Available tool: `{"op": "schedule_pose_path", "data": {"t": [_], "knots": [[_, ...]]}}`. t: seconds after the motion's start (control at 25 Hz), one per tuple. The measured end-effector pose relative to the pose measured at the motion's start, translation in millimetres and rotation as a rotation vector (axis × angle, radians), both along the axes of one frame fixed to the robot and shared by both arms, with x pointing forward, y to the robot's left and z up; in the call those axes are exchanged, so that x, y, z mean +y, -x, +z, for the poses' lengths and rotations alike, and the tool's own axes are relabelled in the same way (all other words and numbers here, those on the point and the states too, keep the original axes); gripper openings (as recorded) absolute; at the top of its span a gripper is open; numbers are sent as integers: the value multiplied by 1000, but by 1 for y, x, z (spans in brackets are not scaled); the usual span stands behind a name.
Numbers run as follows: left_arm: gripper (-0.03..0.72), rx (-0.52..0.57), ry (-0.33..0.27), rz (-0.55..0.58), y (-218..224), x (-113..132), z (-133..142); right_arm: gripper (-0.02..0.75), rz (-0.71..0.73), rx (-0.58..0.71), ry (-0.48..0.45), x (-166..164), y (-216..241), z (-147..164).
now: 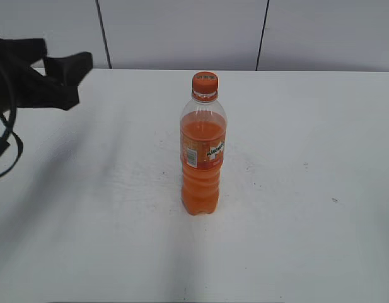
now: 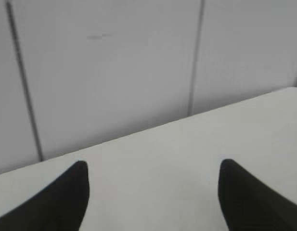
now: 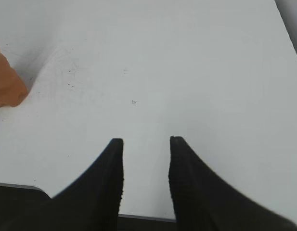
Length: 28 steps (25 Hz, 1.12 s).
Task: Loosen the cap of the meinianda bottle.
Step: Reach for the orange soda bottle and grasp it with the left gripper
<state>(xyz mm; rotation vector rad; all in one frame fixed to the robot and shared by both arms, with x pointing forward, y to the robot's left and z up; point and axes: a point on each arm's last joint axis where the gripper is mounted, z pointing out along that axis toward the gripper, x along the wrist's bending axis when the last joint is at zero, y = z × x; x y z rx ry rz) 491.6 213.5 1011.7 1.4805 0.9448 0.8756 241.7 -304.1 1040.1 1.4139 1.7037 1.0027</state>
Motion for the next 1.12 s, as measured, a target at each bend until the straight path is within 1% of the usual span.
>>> {"op": "schedule_pose_path", "data": {"t": [0.08, 0.12, 0.16, 0.2, 0.24, 0.36, 0.44, 0.56, 0.6, 0.72, 0.8, 0.96, 1.12], "knots": [[505, 19, 15, -125, -1, -5, -10, 247, 0, 0, 0, 0, 0, 0], [505, 31, 32, -168, -3, -4, -15, 247, 0, 0, 0, 0, 0, 0], [505, 36, 21, -222, -3, -3, -20, 246, 0, 0, 0, 0, 0, 0], [505, 42, -5, -279, -3, -2, -25, 246, 0, 0, 0, 0, 0, 0], [505, 33, -29, -334, -3, 0, -28, 246, 0, 0, 0, 0, 0, 0], [505, 6, -75, -497, -2, 5, -36, 246, 0, 0, 0, 0, 0, 0], [505, 1, -71, -588, -3, 5, -41, 246, 0, 0, 0, 0, 0, 0], [510, 20, -64, -719, -9, -2, -54, 246, 0, 0, 0, 0, 0, 0], [523, 40, -66, -755, -11, -6, -61, 246, 0, 0, 0, 0, 0, 0], [610, 78, -71, -828, -21, -17, -78, 246, 0, 0, 0, 0, 0, 0], [650, 94, -75, -870, -27, -24, -86, 246, 0, 0, 0, 0, 0, 0], [661, 98, -98, -952, -39, -40, -99, 246, 0, 0, 0, 0, 0, 0], [647, 92, -108, -1028, -46, -63, -109, 246, 0, 0, 0, 0, 0, 0]]}}
